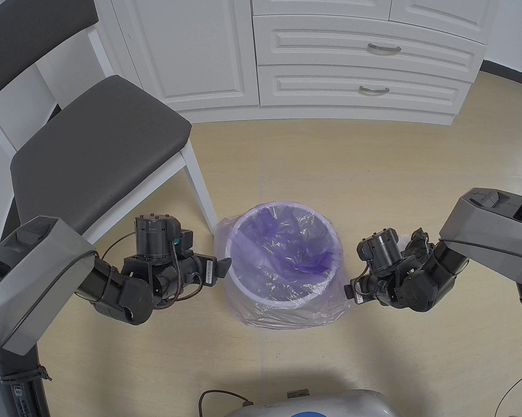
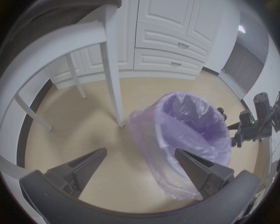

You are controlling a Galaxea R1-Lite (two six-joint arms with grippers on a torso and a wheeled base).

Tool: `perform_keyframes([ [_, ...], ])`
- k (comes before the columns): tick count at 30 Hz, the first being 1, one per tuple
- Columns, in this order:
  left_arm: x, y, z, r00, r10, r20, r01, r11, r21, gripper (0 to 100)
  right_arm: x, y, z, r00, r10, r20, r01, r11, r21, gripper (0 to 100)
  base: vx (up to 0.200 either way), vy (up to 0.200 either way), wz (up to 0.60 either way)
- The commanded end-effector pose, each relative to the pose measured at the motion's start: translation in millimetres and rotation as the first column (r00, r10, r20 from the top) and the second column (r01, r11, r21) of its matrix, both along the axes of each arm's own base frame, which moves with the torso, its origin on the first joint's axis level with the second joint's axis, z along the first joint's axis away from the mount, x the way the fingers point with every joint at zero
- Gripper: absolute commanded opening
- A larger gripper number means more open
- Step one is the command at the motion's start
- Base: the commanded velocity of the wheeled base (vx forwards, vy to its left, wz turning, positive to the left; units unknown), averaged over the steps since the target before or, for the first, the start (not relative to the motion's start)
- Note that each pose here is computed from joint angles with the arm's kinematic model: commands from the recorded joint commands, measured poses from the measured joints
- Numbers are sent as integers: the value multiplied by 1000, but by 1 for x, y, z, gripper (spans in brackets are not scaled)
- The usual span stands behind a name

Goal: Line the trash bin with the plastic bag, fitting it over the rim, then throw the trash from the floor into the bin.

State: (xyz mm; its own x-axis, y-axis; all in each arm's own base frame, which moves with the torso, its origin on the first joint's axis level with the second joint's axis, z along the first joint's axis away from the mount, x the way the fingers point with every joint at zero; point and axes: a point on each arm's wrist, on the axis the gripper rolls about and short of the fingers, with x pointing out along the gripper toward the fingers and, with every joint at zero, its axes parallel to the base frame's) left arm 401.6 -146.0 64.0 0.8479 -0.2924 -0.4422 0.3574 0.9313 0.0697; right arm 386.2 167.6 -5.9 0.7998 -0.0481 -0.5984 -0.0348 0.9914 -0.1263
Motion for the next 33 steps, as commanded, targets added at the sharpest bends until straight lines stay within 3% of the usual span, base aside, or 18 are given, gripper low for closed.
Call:
perform_keyframes([
  [1, -3, -19, 22, 999, -20, 50, 21, 999, -37, 100, -10, -3, 15, 1000, 23, 8, -22, 999, -23, 100, 0, 0, 0],
  [8, 6, -44, 45, 998, 38, 44, -39, 999, 23, 100, -16, -13, 42, 998, 27, 51, -26, 999, -36, 100, 0, 0, 0],
  [11, 10, -71, 75, 999, 35, 3, -35, 997, 73, 100, -23, -24, 62, 996, 40, 75, -35, 997, -67, 100, 0, 0, 0],
  [13, 11, -80, 76, 999, 31, -18, -29, 995, 94, 100, -26, -28, 65, 996, 44, 77, -38, 996, -84, 100, 0, 0, 0],
  [15, 12, -105, 79, 998, 56, -41, -49, 986, 160, 100, -31, -44, 75, 996, 55, 76, -43, 988, -146, 100, 0, 0, 0],
  [17, 15, -121, 74, 995, 84, -48, -72, 975, 212, 100, -35, -53, 79, 995, 63, 78, -49, 983, -177, 100, 0, 0, 0],
  [19, 16, -131, 51, 991, 107, -84, -79, 954, 288, 100, -39, -58, 80, 995, 66, 77, -51, 981, -185, 100, 0, 0, 0],
  [24, 11, -149, 25, 992, 101, -73, -64, 917, 394, 100, -39, -65, 81, 992, 69, 105, -46, 978, -204, 100, 0, 0, 0],
  [30, 10, -170, 4, 996, 88, -14, -76, 921, 382, 100, -38, -75, 87, 986, 66, 155, -30, 974, -223, 100, 0, 0, 0],
  [33, 12, -174, -11, 996, 92, 1, -85, 910, 405, 100, -40, -78, 88, 983, 68, 170, -27, 972, -232, 100, 0, 0, 0],
])
